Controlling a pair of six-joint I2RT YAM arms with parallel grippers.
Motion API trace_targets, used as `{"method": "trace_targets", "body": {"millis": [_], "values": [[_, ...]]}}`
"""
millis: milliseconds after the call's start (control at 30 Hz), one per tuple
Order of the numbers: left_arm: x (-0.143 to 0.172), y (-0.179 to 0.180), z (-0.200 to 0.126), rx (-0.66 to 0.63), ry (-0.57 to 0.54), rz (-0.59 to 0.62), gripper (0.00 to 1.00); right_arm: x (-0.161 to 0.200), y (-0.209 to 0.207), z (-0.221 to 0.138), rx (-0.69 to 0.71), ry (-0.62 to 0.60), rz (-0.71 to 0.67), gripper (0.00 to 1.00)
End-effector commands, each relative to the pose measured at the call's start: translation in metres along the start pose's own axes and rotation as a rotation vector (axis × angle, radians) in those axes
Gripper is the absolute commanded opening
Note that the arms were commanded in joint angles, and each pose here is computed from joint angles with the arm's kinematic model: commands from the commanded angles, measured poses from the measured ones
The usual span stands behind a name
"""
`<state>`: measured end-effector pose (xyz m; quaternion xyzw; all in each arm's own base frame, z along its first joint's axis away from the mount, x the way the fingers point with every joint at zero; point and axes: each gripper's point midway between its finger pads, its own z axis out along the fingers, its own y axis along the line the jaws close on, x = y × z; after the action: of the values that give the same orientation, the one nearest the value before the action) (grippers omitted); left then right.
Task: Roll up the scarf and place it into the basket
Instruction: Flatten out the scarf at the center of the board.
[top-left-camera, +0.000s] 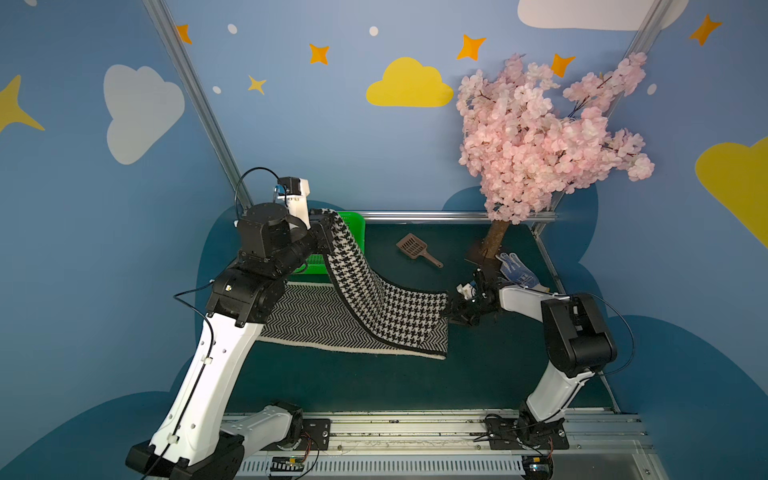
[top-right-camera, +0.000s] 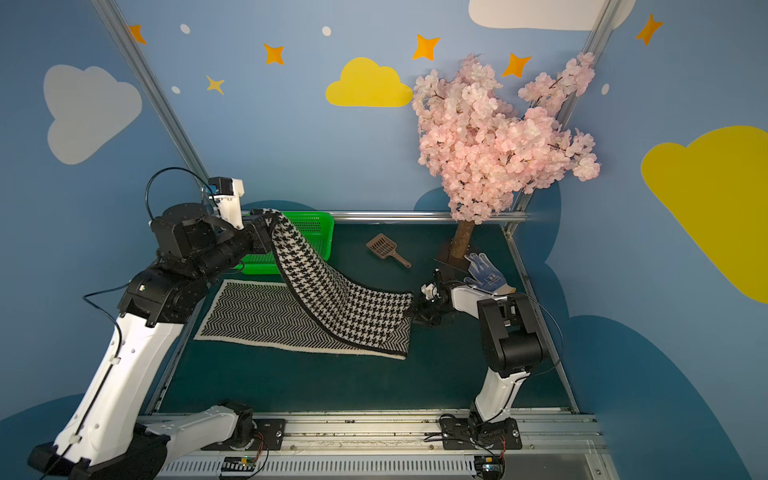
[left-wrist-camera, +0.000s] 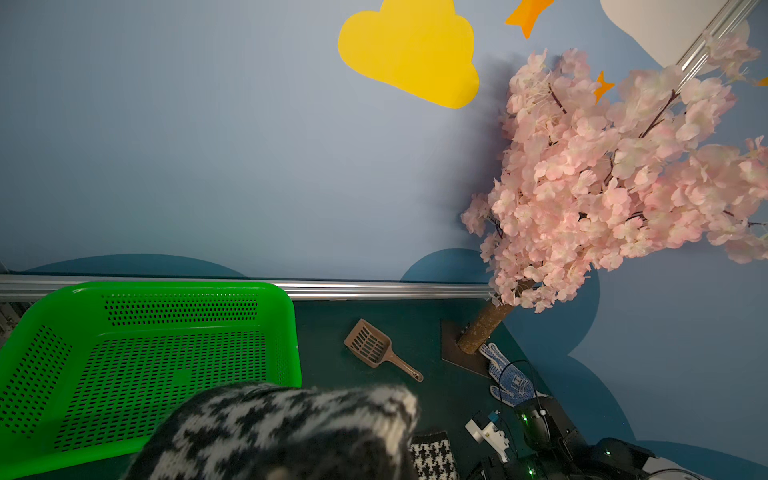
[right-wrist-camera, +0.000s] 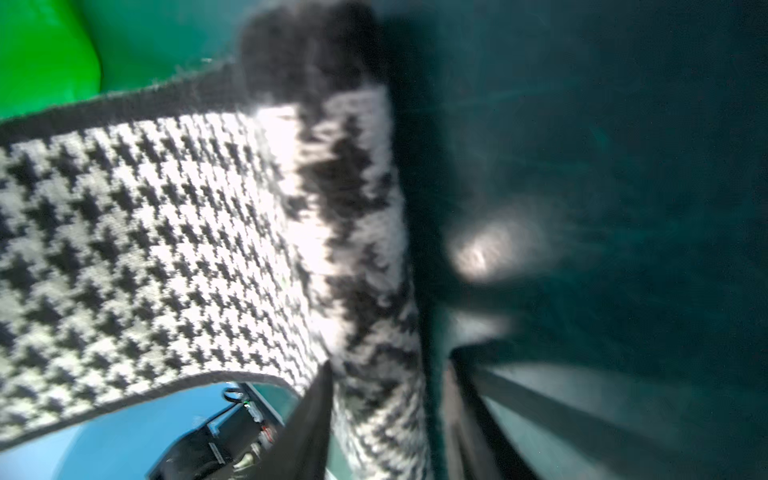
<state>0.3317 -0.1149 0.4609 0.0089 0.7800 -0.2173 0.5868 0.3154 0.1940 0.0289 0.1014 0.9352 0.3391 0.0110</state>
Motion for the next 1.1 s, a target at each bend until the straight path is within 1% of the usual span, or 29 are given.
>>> {"method": "trace_targets", "body": {"millis": [0,33,100,133,233,333,533,700,933,1067], "values": [[-0.007,0.002,-0.007,-0.005,-0.043,0.017,0.03,-0.004,-0.003,0.004,0.013,-0.016,-0.007,0.19],[-0.004,0.003,-0.007,-0.007,-0.040,0.017,0.03,-0.004,-0.004,0.004,0.019,-0.017,-0.006,0.12],[0.003,0.006,-0.007,-0.013,-0.030,0.015,0.03,-0.005,-0.006,0.001,0.034,-0.019,-0.005,0.01],[0.005,0.008,-0.008,-0.017,-0.029,0.013,0.03,-0.005,-0.006,-0.001,0.038,-0.020,-0.004,0.00],[0.016,0.015,-0.008,-0.034,-0.014,0.012,0.03,-0.006,-0.009,-0.015,0.055,-0.027,-0.006,0.00],[0.027,0.020,-0.008,-0.039,-0.002,0.000,0.03,-0.007,-0.018,-0.035,0.072,-0.045,0.005,0.00],[0.058,0.030,0.001,-0.045,0.041,-0.034,0.03,-0.005,-0.046,-0.086,0.090,-0.098,0.060,0.00],[0.084,0.038,0.010,-0.047,0.068,-0.074,0.03,0.005,-0.061,-0.123,0.080,-0.125,0.096,0.00],[0.124,0.051,0.014,-0.076,0.141,-0.153,0.03,0.023,-0.067,-0.157,0.048,-0.175,0.110,0.00],[0.147,0.068,0.007,-0.157,0.178,-0.209,0.03,0.032,-0.057,-0.167,0.004,-0.205,0.122,0.00]]}}
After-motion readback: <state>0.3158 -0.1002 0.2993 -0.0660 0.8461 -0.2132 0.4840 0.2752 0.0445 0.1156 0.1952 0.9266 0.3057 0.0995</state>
